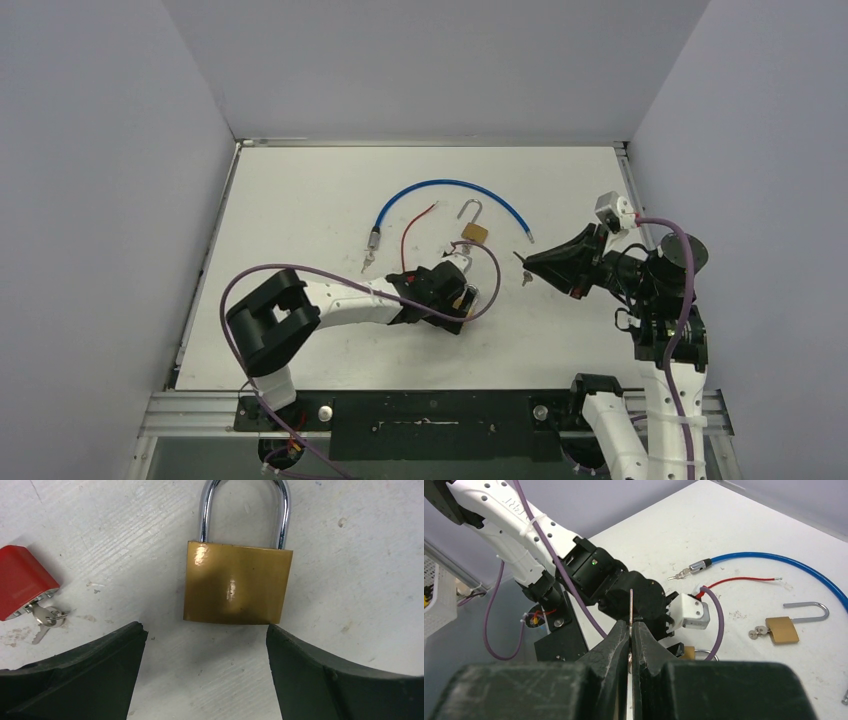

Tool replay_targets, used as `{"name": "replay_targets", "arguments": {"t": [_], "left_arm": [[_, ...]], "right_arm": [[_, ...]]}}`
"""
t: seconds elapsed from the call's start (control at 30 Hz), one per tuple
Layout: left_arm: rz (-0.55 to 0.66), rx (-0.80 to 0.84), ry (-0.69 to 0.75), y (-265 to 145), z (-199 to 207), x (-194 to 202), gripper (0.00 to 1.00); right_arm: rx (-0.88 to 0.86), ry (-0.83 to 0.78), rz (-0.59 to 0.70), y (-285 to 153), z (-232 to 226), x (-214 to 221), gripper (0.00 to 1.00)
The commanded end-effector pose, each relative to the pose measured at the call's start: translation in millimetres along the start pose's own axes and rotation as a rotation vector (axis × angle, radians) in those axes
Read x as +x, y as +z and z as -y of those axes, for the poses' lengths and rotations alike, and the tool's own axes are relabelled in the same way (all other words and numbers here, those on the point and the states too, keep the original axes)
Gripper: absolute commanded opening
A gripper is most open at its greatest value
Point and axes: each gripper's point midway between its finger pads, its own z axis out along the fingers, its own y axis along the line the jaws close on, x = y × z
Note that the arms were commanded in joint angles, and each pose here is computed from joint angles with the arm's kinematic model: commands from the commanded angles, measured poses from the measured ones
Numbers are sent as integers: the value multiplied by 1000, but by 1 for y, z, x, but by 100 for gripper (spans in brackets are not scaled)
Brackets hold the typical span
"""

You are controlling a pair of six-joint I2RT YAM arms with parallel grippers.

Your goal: Unlock with the key

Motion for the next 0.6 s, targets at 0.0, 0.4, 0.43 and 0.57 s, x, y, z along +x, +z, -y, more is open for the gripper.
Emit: {"name": "replay_targets", "arguments": {"t": [0.0,0.4,0.43,0.57], "left_arm": [[58,-108,-62,1,-5,-20,87],[284,4,-130,-28,30,-106,74],[273,6,-137,-24,32,-106,71],[190,-70,-214,-1,30,-96,56]], "right_arm": [[56,-46,21,0,6,-13,0],[486,104,78,-17,74,-20,0],[545,124,82,-21,84,-18,0],[751,205,90,-40,114,-4,0]]}}
